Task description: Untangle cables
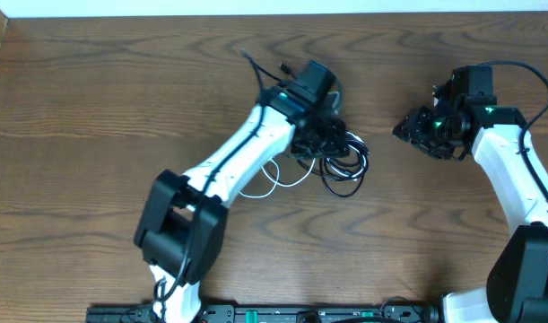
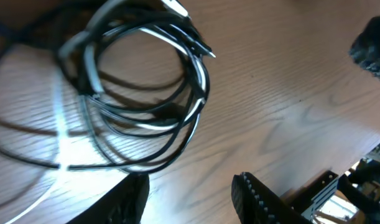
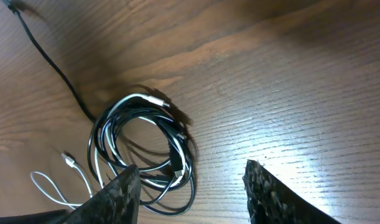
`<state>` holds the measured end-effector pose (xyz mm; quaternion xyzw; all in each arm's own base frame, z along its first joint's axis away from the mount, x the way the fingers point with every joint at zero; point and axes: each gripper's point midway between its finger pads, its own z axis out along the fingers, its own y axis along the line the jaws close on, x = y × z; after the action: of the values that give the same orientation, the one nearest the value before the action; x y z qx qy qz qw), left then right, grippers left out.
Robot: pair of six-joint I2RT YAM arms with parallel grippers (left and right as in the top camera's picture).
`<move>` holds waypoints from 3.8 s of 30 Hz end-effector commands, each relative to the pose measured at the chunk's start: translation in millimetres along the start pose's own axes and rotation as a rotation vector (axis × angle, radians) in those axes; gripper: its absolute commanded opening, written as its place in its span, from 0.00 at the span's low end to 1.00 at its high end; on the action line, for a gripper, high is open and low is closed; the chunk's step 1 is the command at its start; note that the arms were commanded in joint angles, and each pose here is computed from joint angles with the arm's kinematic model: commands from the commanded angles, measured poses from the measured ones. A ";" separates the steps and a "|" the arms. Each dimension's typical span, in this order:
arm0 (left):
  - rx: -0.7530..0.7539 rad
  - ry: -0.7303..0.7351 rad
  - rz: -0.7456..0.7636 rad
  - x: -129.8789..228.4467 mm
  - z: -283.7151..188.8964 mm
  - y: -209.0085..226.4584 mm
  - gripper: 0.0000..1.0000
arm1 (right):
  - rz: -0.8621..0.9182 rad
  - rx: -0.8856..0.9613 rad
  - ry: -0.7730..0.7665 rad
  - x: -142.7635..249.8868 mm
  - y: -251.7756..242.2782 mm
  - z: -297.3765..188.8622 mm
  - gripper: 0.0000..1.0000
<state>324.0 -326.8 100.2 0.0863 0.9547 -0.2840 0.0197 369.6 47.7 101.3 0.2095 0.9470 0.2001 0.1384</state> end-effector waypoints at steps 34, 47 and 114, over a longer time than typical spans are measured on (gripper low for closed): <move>-0.293 -0.015 -0.190 2.6 81.0 71.8 0.45 | -0.014 0.028 0.003 0.7 -5.5 1.2 0.50; -0.440 -0.044 -0.071 -1.1 71.8 96.1 0.54 | -0.014 0.028 0.003 0.7 -5.5 1.2 0.50; -0.395 -0.210 -0.070 -37.3 67.2 82.7 0.46 | -0.074 0.043 0.017 9.7 3.2 5.6 0.53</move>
<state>376.9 -309.3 13.4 0.0287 0.9835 -0.1259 0.1266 364.4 56.7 97.9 0.1699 0.9594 0.1792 0.1364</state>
